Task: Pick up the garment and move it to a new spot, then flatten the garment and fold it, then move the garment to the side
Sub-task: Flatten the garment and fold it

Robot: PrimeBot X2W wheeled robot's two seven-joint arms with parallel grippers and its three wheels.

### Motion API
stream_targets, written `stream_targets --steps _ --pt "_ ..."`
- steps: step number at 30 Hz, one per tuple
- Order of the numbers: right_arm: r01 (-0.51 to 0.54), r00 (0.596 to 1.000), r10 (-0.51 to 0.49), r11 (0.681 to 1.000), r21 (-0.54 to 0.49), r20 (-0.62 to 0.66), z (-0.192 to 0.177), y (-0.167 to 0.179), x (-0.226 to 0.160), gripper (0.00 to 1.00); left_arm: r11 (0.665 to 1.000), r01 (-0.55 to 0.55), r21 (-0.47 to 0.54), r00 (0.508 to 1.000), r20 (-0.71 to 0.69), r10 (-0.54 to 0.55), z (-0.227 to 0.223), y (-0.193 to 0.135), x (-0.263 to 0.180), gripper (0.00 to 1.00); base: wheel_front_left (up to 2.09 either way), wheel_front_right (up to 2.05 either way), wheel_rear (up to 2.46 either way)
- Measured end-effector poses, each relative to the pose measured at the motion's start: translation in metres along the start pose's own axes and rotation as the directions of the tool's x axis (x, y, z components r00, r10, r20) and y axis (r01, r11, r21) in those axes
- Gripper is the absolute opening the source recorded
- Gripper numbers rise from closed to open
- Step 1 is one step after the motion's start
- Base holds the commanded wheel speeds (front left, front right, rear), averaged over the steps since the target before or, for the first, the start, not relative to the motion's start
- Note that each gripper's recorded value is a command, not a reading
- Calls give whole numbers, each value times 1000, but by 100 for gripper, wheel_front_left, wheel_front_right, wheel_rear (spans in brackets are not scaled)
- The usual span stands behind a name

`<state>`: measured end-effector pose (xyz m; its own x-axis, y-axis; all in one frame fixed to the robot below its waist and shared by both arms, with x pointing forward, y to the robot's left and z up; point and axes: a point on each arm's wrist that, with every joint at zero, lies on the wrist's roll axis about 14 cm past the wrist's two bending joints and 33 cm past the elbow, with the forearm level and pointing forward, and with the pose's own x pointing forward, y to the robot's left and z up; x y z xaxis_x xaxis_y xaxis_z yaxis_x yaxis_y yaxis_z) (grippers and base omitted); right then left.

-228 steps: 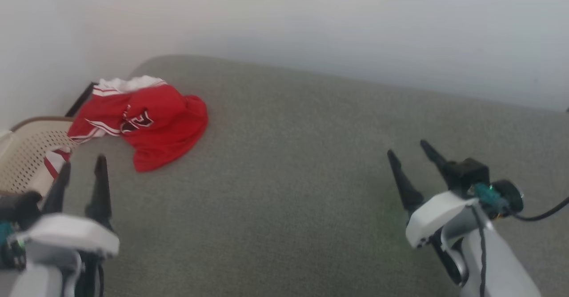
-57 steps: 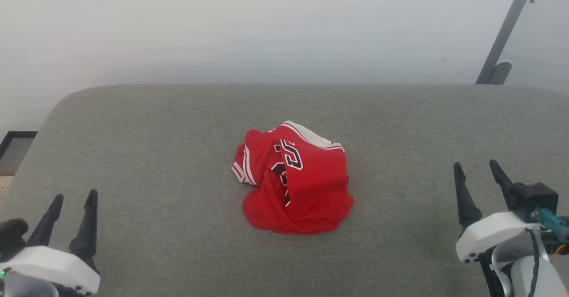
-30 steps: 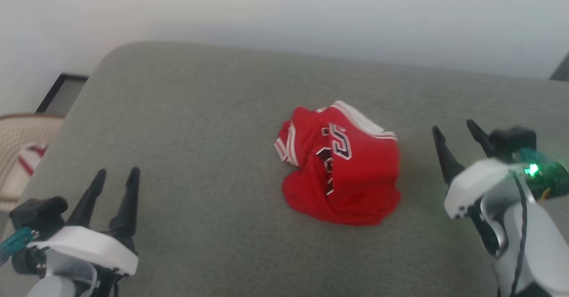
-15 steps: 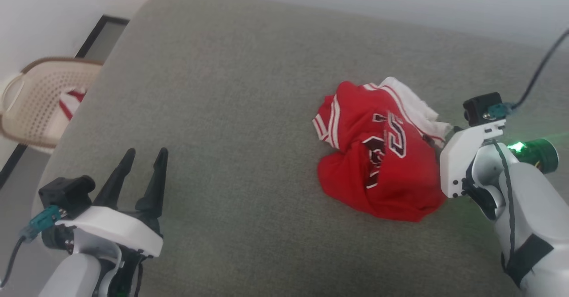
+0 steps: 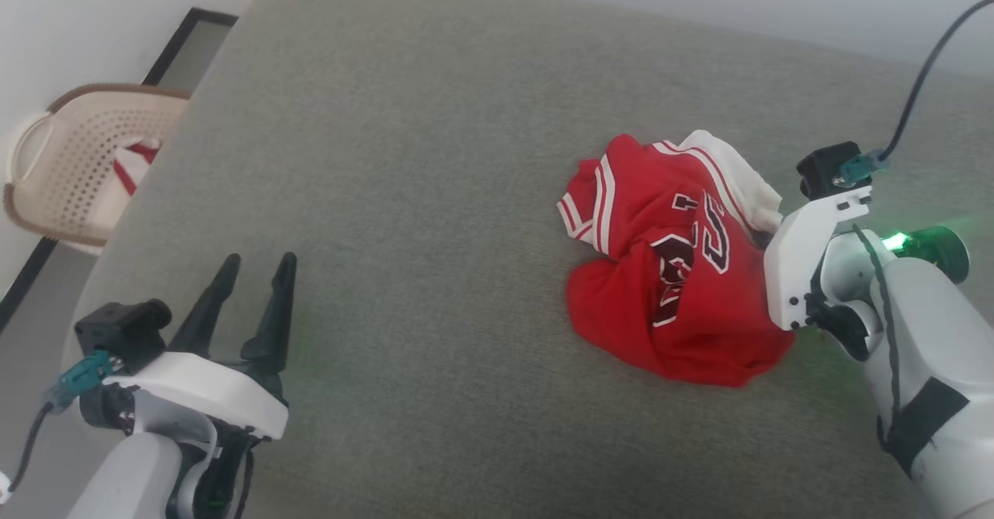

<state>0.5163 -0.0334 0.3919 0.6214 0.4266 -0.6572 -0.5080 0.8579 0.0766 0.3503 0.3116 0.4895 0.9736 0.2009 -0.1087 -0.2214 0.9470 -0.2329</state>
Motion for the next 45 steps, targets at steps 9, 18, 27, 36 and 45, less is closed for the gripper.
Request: stream_targets --steps 9,18,27,36,45 --pt "82 986 -89 995 60 141 18 -42 -49 0 999 39 9 999 26 -39 9 -9 5 100 0 0 0" --pt "238 958 -264 949 207 109 -36 -103 -118 0 995 98 17 995 31 -99 14 -28 10 100 0 0 0" --pt "326 940 -342 874 360 -20 -112 -109 -142 0 988 150 19 988 23 -151 13 -45 17 100 0 0 0" --pt "329 932 -361 872 363 20 -104 -106 -146 100 970 242 21 970 -29 -241 15 -70 29 100 0 0 0" --pt "354 877 -437 869 346 201 -65 -115 -183 100 913 404 61 911 -119 -395 33 -127 53 100 0 0 0"
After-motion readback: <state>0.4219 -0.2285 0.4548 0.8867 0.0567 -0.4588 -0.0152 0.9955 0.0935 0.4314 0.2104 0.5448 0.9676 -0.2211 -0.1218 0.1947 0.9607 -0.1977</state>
